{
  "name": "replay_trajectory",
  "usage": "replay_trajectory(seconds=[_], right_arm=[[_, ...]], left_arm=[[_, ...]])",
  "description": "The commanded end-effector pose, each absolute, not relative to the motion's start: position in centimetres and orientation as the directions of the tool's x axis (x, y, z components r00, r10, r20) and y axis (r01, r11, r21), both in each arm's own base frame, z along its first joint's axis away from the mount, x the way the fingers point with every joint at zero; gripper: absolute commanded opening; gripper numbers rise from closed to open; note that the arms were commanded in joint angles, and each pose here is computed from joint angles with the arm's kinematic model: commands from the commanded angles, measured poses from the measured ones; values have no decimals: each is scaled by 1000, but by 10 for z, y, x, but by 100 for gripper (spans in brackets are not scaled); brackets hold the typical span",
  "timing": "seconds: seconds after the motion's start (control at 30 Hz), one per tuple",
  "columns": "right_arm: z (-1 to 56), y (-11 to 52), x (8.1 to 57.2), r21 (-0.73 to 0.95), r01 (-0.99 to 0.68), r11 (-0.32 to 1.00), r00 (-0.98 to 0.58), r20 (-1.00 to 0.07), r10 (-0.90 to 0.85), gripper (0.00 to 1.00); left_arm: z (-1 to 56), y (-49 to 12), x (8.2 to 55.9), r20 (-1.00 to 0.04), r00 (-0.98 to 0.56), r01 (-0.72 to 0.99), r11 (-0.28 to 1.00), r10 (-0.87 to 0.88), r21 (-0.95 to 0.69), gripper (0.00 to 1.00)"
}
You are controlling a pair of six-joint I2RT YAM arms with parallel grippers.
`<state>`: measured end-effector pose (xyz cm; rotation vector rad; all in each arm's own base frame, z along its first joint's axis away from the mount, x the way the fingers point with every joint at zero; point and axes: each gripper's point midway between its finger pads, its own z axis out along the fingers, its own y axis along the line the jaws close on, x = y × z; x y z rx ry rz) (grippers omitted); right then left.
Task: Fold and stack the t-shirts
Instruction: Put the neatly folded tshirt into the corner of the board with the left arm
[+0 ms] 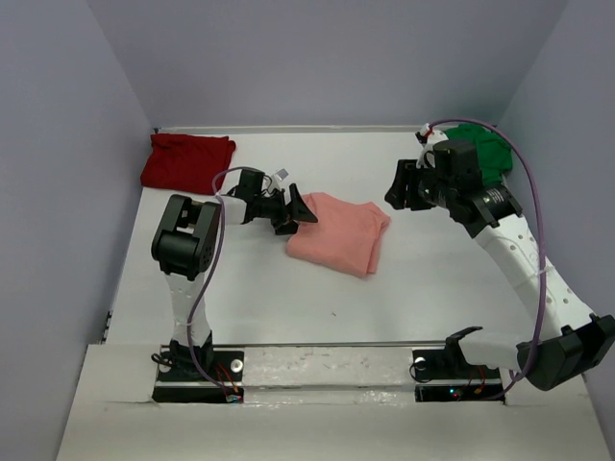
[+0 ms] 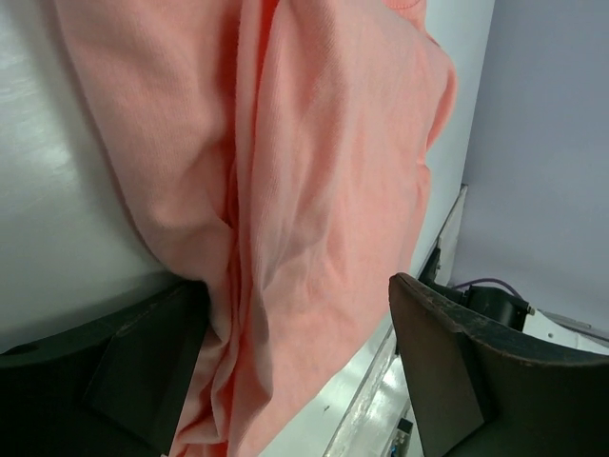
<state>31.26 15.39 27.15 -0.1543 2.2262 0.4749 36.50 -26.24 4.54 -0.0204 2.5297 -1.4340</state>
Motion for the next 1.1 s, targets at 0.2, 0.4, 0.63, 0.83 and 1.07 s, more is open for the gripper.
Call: replay_trajectory(seconds=[0.2, 0.4, 0.63, 0.83, 1.07], right_arm=[[301, 157, 312, 294, -309, 905, -569, -819, 72, 57], [304, 156, 312, 294, -308, 905, -563, -823, 76, 57], [305, 157, 312, 295, -307, 905, -562, -823, 78, 57], [305, 157, 312, 298, -309, 903, -564, -822, 79, 57], [299, 156, 309, 297, -307, 904, -573, -816, 73, 57]], left_arm=[[-36, -235, 339, -63, -986, -70, 724, -155, -687, 84], [-41, -230, 340, -68, -984, -80, 749, -165, -658, 70], [-43, -227, 347, -94, -980, -73, 767, -172, -638, 36], [-48, -221, 346, -89, -981, -87, 799, -173, -595, 3], [-25, -208, 366, -197, -967, -38, 859, -160, -511, 0]])
